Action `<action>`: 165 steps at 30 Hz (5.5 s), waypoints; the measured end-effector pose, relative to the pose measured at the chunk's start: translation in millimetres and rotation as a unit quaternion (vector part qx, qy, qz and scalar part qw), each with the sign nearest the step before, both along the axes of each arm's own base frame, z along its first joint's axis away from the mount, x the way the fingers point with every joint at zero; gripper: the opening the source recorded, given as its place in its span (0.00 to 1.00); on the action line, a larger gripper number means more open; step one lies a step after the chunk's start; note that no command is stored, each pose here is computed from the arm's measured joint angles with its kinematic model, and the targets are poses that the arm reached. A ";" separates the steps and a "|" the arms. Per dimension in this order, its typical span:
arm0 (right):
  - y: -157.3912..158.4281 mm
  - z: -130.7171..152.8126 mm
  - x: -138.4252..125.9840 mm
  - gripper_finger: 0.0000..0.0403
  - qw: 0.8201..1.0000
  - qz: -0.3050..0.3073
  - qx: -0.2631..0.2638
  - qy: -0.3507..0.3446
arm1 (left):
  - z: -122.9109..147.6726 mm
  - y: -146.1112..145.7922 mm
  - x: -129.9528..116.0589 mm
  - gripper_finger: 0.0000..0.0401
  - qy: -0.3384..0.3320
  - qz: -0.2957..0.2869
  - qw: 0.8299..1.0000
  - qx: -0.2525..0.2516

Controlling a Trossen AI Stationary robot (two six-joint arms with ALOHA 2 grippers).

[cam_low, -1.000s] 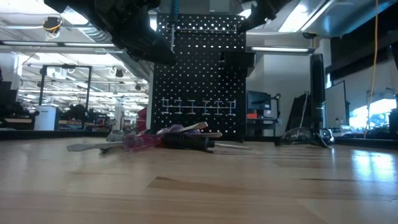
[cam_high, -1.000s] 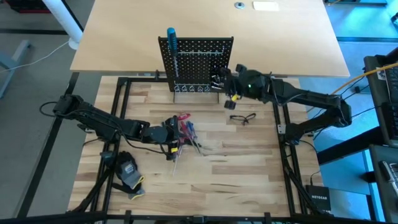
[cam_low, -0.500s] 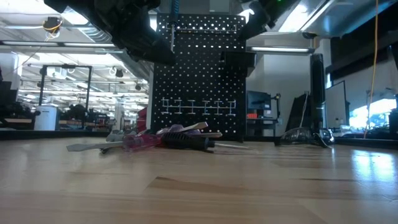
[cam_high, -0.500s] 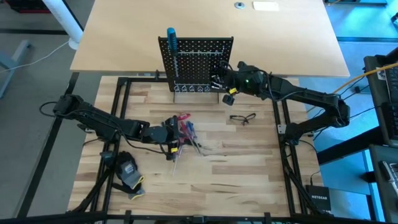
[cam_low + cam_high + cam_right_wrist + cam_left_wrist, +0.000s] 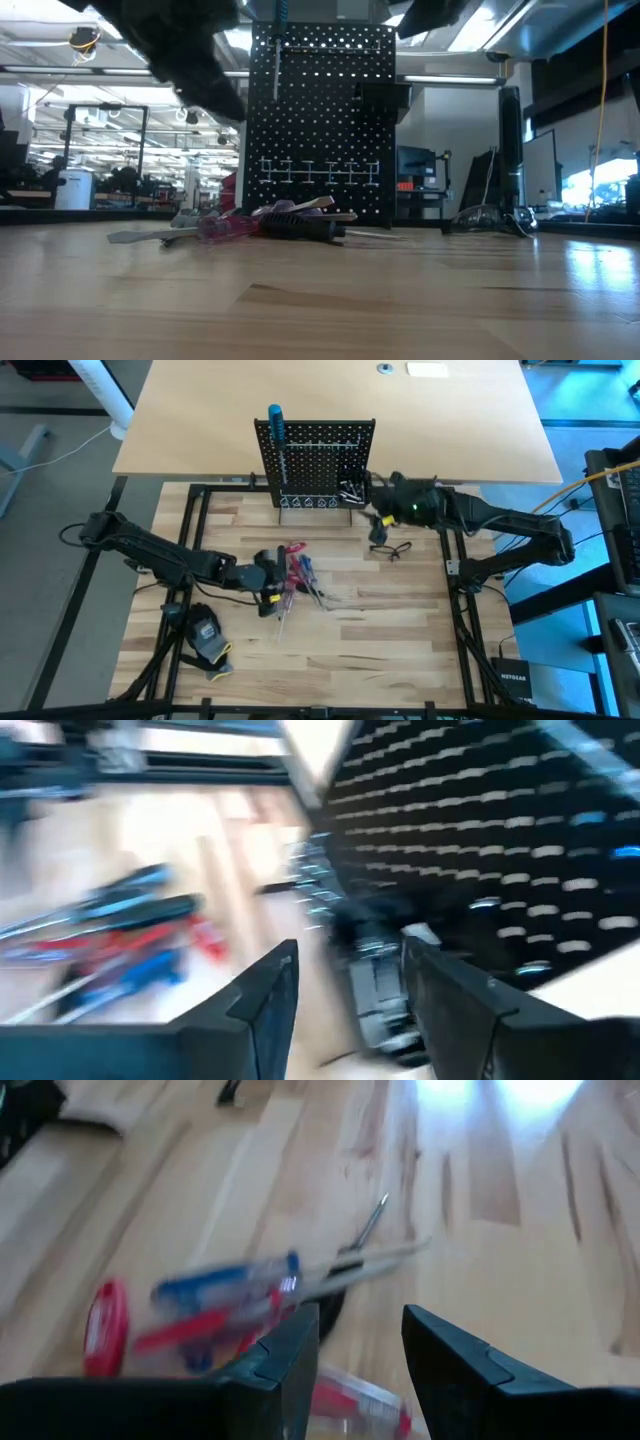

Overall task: Hang tools onto peg board
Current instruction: Hang the gray screwdriver on the peg board

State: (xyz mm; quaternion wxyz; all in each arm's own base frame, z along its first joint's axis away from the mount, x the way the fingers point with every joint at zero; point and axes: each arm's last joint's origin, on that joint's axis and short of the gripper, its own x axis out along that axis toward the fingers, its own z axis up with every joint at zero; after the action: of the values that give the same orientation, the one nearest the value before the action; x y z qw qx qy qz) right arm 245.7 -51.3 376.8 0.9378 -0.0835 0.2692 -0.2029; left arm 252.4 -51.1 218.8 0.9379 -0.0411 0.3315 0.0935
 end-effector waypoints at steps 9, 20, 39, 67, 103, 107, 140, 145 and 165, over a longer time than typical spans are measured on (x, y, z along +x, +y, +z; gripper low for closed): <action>54.5 -33.5 0.5 0.45 0.992 0.065 0.077 0.071 | 0.5 8.1 -32.5 0.34 0.084 0.107 0.988 -0.077; 79.1 -115.6 -2.9 0.45 0.990 0.035 0.097 0.095 | -12.2 23.7 -32.2 0.45 0.115 0.228 0.958 -0.129; 91.2 -156.7 -11.3 0.45 0.996 -0.002 0.078 0.053 | -48.0 41.6 -18.5 0.48 0.160 0.377 0.893 -0.185; 91.5 -153.7 -8.7 0.45 0.996 -0.004 0.078 0.031 | -70.0 56.5 -7.4 0.38 0.207 0.354 0.896 -0.171; 91.5 -153.7 -8.7 0.45 0.996 -0.004 0.078 0.031 | -58.8 62.7 -11.7 0.16 0.196 0.332 0.911 -0.143; 91.5 -153.8 -8.7 0.45 0.996 -0.004 0.079 0.031 | -41.4 64.5 -13.8 0.17 0.153 0.339 0.920 -0.126; 89.2 -162.0 -12.1 0.45 0.998 -0.026 0.057 0.032 | 170.9 84.7 29.1 0.18 -0.368 0.289 0.858 0.211; 88.3 -170.9 -14.4 0.45 0.998 -0.027 0.052 0.026 | 184.7 107.1 21.8 0.18 -0.403 0.331 0.822 0.229; 89.4 -168.5 -11.8 0.45 0.999 -0.003 0.041 0.017 | 197.3 153.0 59.2 0.18 -0.373 0.367 0.812 0.258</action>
State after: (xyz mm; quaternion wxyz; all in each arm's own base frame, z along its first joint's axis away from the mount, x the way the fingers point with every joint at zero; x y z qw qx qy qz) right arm 233.8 38.1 208.2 0.9349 -0.0480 0.2938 -0.1933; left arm 311.6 101.9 416.2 0.8613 0.0522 -0.1205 0.4908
